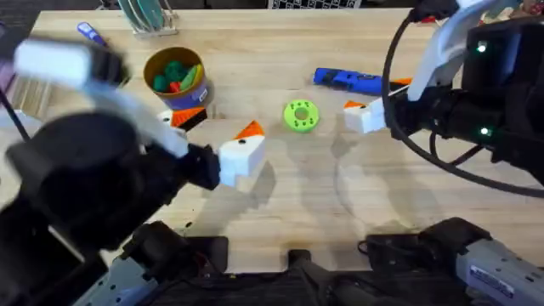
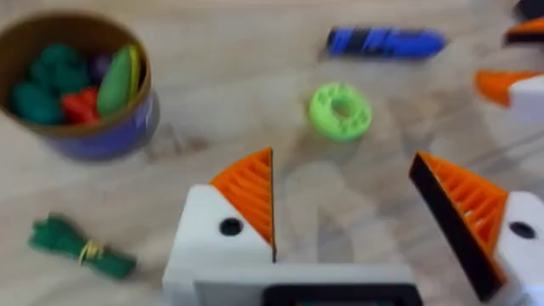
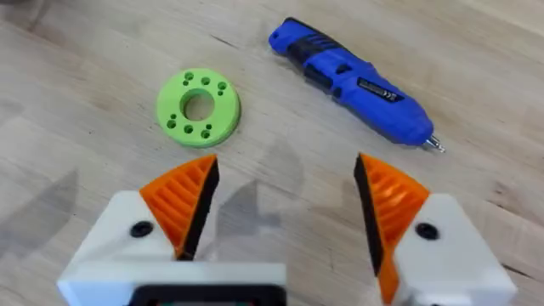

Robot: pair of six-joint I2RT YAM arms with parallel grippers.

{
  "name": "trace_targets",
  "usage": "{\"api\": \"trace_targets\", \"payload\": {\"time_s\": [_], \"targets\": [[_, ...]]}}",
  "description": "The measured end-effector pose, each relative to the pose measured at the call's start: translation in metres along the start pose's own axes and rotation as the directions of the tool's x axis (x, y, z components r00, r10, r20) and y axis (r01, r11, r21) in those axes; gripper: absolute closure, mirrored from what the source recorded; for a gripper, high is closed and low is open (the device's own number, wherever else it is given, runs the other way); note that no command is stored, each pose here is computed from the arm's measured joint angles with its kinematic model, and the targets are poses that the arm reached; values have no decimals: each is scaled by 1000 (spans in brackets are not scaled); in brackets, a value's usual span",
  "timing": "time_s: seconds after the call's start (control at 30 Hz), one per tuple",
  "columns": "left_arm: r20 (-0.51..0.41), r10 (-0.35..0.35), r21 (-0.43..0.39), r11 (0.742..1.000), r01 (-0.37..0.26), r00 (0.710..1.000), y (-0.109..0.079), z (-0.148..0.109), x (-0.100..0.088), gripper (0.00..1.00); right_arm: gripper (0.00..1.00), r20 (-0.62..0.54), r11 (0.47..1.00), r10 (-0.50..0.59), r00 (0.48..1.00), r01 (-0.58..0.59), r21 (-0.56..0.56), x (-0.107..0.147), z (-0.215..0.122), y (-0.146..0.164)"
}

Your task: Pick up the gripper from the table and insert it into the empty holder that is missing its gripper. Then pick up a screw, insert it into the mounting hole, and use the screwdriver to tighten it. Finally, clean up the table by picking up the vegetable and placing it into the bucket.

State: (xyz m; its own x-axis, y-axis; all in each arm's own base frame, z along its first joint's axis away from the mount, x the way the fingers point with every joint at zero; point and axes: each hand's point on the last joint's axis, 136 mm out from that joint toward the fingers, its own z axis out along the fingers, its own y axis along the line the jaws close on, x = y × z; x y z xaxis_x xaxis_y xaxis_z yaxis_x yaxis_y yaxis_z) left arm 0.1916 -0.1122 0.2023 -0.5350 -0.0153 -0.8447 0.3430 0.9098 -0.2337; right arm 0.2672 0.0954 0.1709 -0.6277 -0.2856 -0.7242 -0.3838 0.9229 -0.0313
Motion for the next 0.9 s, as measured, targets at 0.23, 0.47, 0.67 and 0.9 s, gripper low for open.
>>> {"api": "trace_targets", "payload": {"time_s": [0.23,0.47,0.67,0.9], "targets": [[-127,-45,-34,999,41,991,-9,25,-15,15,40,0,1000,0,1000,0,0,0,0,0],[-268,-123,-115,989,94,956,2,34,15,16,40,-2,1000,0,1000,0,0,0,0,0],[-350,-440,-415,864,285,827,50,32,57,15,39,-14,1000,1,1000,-1,-1,3,0,0],[-250,-691,-642,643,418,678,96,23,78,15,40,-18,1000,4,1000,-4,-1,4,0,0]]}}
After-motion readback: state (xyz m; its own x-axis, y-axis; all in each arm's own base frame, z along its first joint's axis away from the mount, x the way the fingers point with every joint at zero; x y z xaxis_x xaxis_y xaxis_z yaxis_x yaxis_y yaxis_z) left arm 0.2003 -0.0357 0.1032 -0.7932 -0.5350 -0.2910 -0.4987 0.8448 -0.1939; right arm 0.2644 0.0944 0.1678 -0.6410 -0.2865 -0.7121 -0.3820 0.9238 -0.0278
